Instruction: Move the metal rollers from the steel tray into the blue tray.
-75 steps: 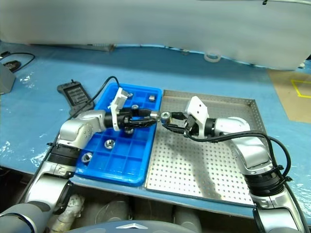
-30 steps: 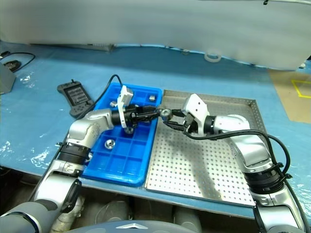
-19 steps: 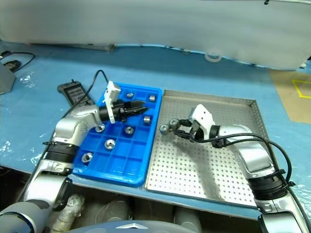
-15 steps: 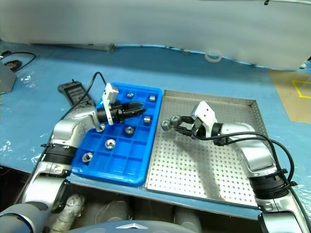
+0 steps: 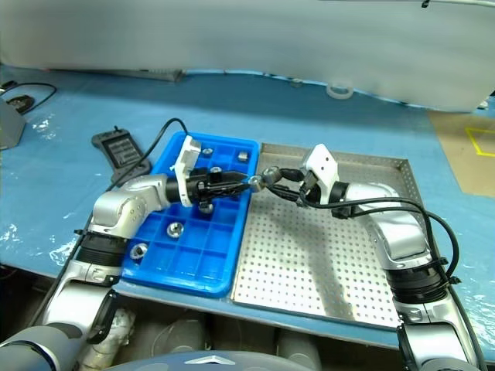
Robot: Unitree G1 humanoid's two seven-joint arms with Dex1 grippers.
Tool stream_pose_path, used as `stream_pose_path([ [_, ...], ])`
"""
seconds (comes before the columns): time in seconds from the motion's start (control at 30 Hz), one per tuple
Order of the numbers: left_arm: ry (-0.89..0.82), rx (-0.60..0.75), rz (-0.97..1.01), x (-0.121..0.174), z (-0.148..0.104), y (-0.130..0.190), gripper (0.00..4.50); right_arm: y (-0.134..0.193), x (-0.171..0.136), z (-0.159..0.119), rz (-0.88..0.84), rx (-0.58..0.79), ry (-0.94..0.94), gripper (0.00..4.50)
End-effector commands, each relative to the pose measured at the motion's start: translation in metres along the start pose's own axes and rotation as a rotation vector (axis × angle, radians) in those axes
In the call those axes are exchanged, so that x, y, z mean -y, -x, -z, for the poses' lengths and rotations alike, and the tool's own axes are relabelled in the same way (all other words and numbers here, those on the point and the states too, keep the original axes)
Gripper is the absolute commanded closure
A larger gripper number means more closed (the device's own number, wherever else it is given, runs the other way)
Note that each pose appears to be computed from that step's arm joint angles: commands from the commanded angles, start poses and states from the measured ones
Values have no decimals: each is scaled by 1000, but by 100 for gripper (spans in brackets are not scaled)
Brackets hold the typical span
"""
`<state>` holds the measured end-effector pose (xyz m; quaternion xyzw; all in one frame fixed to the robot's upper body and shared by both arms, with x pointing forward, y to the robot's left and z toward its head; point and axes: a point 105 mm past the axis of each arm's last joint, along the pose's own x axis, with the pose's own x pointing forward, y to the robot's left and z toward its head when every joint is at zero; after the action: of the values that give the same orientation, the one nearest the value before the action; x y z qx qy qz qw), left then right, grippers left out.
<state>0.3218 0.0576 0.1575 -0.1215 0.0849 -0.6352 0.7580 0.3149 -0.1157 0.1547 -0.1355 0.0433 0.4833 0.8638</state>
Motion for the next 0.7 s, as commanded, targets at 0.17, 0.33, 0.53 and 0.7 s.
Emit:
stream_pose_path([
  [0.17,-19,32,15,0,-13,-5,230,-1,5,-26,21,80,59,293],
  [0.33,-36,100,-22,-7,-23,-9,230,-2,3,-35,7,103,49,293],
  [0.53,-42,127,-52,-10,-28,-8,110,-1,4,-32,12,91,46,293],
  [0.7,-53,75,-2,1,-19,-9,7,-3,2,-31,1,85,48,293],
])
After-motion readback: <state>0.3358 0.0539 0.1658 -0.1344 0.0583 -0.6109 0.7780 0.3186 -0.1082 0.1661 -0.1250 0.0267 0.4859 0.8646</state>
